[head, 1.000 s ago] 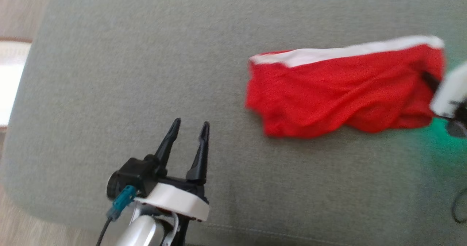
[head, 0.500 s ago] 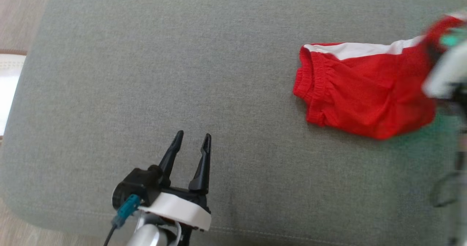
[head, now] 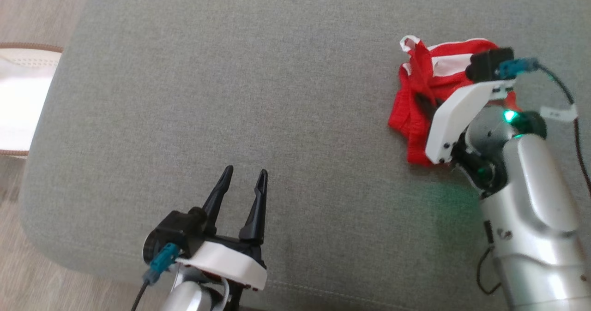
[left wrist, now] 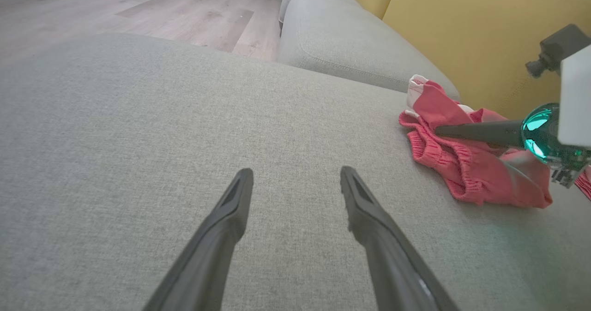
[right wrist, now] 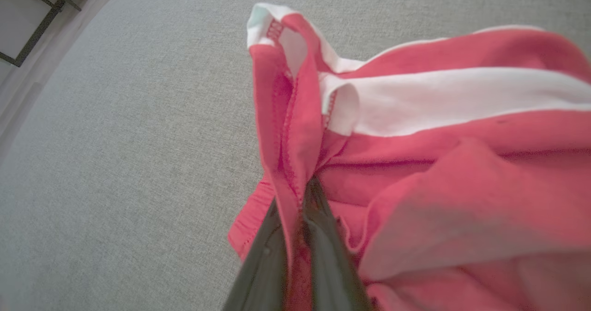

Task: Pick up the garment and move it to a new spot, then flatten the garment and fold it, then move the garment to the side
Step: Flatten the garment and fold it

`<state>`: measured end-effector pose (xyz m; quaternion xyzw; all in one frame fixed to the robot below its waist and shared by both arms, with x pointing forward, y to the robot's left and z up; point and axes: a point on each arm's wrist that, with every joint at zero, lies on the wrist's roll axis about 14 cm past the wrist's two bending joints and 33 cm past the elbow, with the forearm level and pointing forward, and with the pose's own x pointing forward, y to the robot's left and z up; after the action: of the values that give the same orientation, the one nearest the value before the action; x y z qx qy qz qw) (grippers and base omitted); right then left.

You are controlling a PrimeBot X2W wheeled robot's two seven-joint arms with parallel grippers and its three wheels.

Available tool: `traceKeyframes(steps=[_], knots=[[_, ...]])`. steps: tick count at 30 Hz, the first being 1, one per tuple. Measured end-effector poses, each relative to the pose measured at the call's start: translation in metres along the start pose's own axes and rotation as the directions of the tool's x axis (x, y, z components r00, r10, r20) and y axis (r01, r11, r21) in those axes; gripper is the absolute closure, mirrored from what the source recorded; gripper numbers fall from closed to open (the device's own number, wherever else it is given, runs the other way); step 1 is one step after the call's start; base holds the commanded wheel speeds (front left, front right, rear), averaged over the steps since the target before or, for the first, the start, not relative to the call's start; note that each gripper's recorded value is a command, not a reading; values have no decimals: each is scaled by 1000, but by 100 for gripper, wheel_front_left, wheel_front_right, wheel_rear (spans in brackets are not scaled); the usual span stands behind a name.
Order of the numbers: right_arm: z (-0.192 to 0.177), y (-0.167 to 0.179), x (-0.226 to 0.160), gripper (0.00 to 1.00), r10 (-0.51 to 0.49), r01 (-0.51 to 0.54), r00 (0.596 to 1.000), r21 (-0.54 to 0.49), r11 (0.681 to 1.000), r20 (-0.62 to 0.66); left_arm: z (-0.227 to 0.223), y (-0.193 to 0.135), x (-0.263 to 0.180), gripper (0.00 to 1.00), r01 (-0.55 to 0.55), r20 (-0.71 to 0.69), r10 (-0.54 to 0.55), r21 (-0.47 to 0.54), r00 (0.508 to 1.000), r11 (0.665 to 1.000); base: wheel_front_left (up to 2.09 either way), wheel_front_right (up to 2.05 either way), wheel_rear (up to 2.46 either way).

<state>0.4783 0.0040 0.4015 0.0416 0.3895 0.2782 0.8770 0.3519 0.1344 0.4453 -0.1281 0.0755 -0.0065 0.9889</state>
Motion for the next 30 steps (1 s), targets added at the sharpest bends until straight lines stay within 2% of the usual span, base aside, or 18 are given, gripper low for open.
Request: traceKeyframes(steps=[1,2,3,8,12,15,18,21,24,30], knots=[[-1,2,0,100,3,-3,1000,-6,1000,9,1,0,0,0,-1,3,1,0,1000,1000,0,0,0],[-1,5,-1,66,11,-11,1000,-7,1000,23,2,0,-1,0,0,6,0,0,1000,1000,0,0,0],[0,8,-1,1,19,-19,999,-6,1000,38,2,0,-1,0,-1,7,1,0,1000,1000,0,0,0],[4,26,-13,0,79,-81,991,18,997,111,3,-6,-3,0,19,12,-19,1,1000,1000,0,0,0],[-24,44,-29,0,120,-124,987,33,992,104,4,-13,-8,0,40,20,-39,-4,999,999,0,0,0],[-36,48,-45,0,118,-128,982,60,990,144,3,-18,-13,0,56,21,-56,-8,998,998,0,0,0],[-31,45,-59,0,95,-109,973,54,993,209,6,-20,-14,0,62,30,-62,-8,998,998,0,0,0],[-17,33,-81,0,31,-42,946,28,999,323,8,-24,-17,0,79,40,-79,-7,996,997,0,0,0],[-6,16,-107,0,-45,42,898,18,999,437,9,-29,-23,0,94,45,-93,-9,995,996,0,0,0],[-22,-27,-152,0,-201,218,799,39,975,567,11,-26,-38,0,84,62,-84,-3,995,996,0,0,0]])
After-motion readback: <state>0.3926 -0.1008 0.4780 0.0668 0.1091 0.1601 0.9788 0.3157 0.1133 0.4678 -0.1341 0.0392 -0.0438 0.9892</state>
